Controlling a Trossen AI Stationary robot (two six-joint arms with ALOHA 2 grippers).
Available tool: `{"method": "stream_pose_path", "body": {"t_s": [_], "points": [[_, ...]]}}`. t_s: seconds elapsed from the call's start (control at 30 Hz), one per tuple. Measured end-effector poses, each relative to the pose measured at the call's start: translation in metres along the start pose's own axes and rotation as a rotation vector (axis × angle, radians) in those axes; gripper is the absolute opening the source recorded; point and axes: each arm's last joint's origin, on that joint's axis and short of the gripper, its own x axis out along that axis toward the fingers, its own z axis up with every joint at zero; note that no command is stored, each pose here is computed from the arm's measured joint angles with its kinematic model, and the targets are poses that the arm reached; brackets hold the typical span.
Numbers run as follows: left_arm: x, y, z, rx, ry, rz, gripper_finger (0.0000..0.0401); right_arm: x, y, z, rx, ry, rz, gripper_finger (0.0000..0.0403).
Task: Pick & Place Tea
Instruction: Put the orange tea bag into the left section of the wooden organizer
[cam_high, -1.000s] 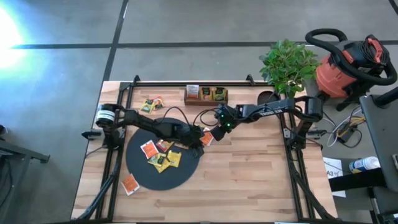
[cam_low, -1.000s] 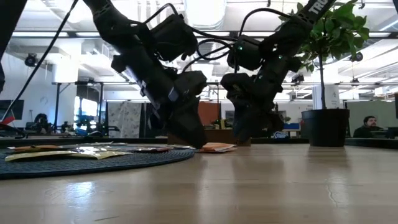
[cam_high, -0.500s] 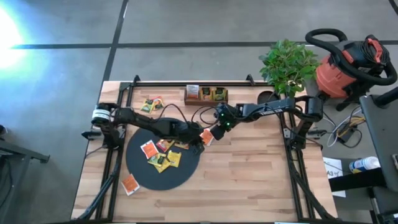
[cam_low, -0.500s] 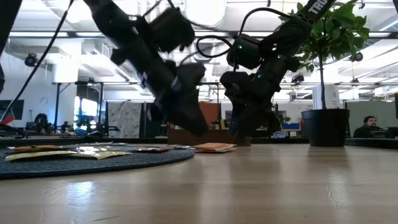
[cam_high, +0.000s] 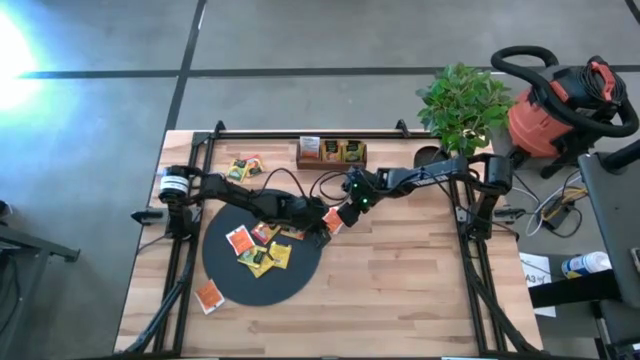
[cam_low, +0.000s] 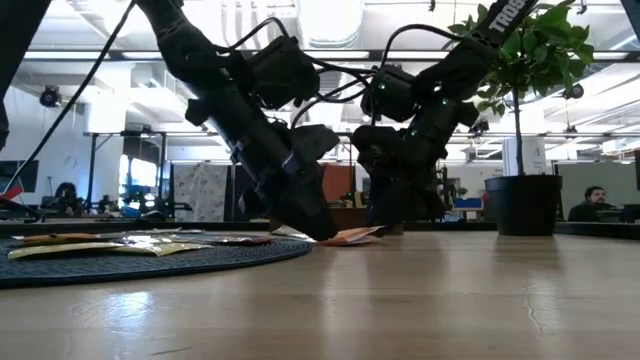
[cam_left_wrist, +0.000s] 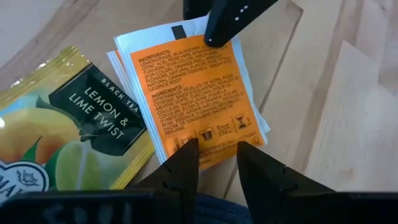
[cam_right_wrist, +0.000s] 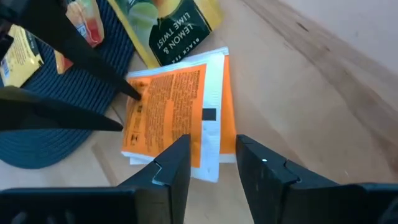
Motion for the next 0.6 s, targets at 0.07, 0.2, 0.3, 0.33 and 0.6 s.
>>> {"method": "stream_pose_path", "body": {"t_s": [0.07,0.2,0.3,0.33,0.6], "points": [[0.000,0.000,0.000,-0.002,-0.003,-0.001,0.0113,0.000,0.000,0.000,0.002,-0.001,0.004,0.0125],[0.001,0.000,0.002,-0.004,-0.020,-0.012,0.0113,-0.001,0.001,0.001,0.002,-0.003,0.009,0.0125],[0.001,0.000,0.003,-0.007,-0.030,-0.015,0.0113,-0.003,0.005,0.005,0.000,-0.013,0.023,0.0125],[0.001,0.001,0.003,-0.008,-0.030,-0.015,0.0113,-0.004,0.006,0.007,-0.002,-0.019,0.027,0.0125],[0.001,0.002,0.004,-0.010,-0.032,-0.012,0.0113,-0.014,0.024,0.024,-0.062,-0.036,0.094,0.0125]]}}
